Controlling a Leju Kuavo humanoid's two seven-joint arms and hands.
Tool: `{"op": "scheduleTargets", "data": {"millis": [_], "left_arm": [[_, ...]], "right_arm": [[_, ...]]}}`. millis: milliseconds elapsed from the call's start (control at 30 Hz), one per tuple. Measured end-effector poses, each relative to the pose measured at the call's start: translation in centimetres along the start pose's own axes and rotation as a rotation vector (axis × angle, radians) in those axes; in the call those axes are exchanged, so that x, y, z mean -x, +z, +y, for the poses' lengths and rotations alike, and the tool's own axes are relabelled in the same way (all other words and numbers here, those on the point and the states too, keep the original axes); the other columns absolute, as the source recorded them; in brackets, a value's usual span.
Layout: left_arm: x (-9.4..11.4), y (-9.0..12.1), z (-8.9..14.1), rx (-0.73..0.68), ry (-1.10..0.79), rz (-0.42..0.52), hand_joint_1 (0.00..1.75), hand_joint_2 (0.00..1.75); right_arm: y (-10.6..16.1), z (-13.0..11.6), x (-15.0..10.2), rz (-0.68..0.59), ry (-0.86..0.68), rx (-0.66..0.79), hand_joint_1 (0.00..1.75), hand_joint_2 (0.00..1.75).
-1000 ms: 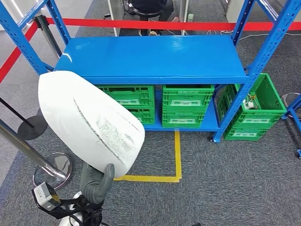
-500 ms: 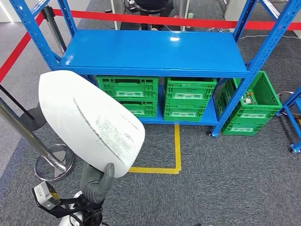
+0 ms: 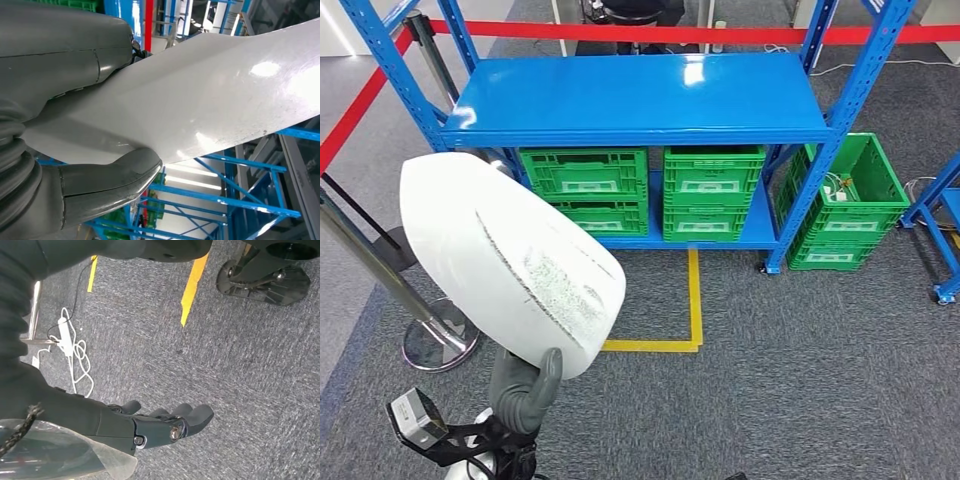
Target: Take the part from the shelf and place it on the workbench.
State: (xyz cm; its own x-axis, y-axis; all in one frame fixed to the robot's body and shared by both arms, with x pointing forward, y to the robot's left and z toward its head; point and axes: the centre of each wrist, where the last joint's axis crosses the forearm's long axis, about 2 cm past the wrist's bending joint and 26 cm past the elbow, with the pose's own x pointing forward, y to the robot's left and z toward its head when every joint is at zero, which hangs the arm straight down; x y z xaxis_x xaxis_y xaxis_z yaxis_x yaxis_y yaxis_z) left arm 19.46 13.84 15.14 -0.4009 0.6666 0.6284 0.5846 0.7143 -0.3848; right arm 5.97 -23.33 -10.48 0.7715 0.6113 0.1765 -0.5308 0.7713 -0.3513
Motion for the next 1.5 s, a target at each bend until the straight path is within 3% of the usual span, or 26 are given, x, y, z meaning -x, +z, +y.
{"op": "scheduleTargets", "data": {"millis": [400,833,1200,1500], "left_arm": [[0.0,0.17,0.02,-0.028,-0.018,-0.03,1.75,1.75],[-0.52,0.5,0.38,-0.223,-0.09,0.009,1.75,1.75],[-0.64,0.63,0.59,-0.191,-0.141,-0.008,1.75,1.75],[-0.65,0.65,0.56,-0.217,-0.134,-0.019,1.75,1.75]], "right_arm": [[-0.01,-0.12,0.01,-0.031,0.007,0.039,0.0,1.75],[0.08,0.07,0.03,-0.033,-0.026,0.062,0.0,1.75],[0.08,0.26,0.09,-0.112,-0.067,-0.02,0.0,1.75],[-0.06,-0.11,-0.28,-0.091,-0.111,-0.02,0.0,1.75]]}}
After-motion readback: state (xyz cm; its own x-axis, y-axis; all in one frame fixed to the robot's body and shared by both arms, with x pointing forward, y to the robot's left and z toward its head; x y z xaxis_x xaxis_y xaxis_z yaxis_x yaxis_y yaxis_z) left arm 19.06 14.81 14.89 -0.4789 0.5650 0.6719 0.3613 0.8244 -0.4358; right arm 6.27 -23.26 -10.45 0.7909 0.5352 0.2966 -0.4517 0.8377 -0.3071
